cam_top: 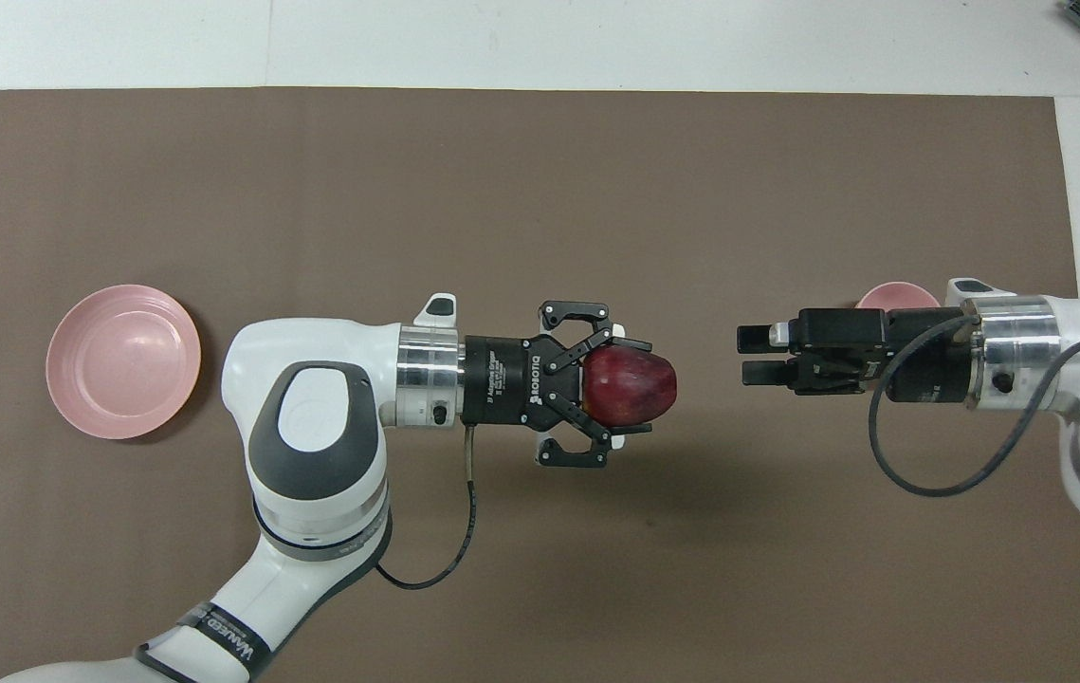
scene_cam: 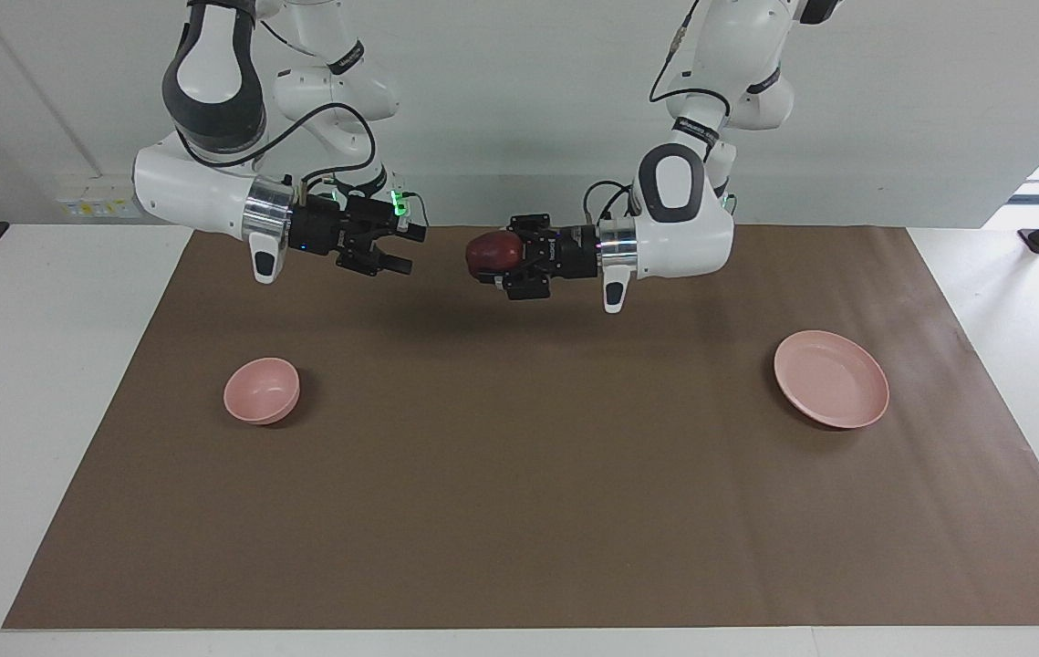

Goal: Move apple from plate to bowl
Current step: 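Grasp the apple with the right gripper and open the left gripper, then carry the apple into the bowl with the right gripper while the left gripper withdraws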

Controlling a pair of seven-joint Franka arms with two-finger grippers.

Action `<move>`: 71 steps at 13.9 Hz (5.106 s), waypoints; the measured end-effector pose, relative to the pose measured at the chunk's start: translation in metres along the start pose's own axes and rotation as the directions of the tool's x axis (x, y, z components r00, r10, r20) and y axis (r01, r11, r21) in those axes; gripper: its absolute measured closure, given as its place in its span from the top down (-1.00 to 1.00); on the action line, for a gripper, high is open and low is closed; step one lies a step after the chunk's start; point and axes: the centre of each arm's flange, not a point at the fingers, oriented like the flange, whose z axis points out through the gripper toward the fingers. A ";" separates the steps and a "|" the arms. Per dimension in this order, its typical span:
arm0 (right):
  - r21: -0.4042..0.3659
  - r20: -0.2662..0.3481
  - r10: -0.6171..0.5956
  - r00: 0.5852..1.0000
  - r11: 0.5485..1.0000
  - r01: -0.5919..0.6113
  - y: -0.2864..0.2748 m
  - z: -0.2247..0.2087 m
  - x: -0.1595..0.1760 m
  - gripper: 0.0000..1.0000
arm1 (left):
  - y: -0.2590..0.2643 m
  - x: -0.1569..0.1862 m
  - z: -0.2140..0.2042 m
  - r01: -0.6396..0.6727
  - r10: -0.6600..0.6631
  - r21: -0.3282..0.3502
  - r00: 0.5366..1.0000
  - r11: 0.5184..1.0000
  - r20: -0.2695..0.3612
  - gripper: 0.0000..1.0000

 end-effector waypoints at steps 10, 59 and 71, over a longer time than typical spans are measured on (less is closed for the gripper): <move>0.024 0.033 0.025 0.999 0.999 -0.026 0.007 0.005 -0.014 1.00 | -0.016 -0.027 0.039 -0.006 0.005 -0.068 1.000 0.998 -0.004 0.49; -0.423 0.002 -0.068 0.998 0.904 0.062 0.044 -0.102 0.033 0.66 | 0.040 -0.009 -0.011 -0.175 0.122 -0.188 0.957 0.967 -0.261 1.00; -0.923 0.257 -0.361 0.896 0.182 0.338 0.053 -0.086 0.096 0.66 | 0.080 0.024 -0.097 -0.432 0.399 0.091 0.705 0.897 -0.587 1.00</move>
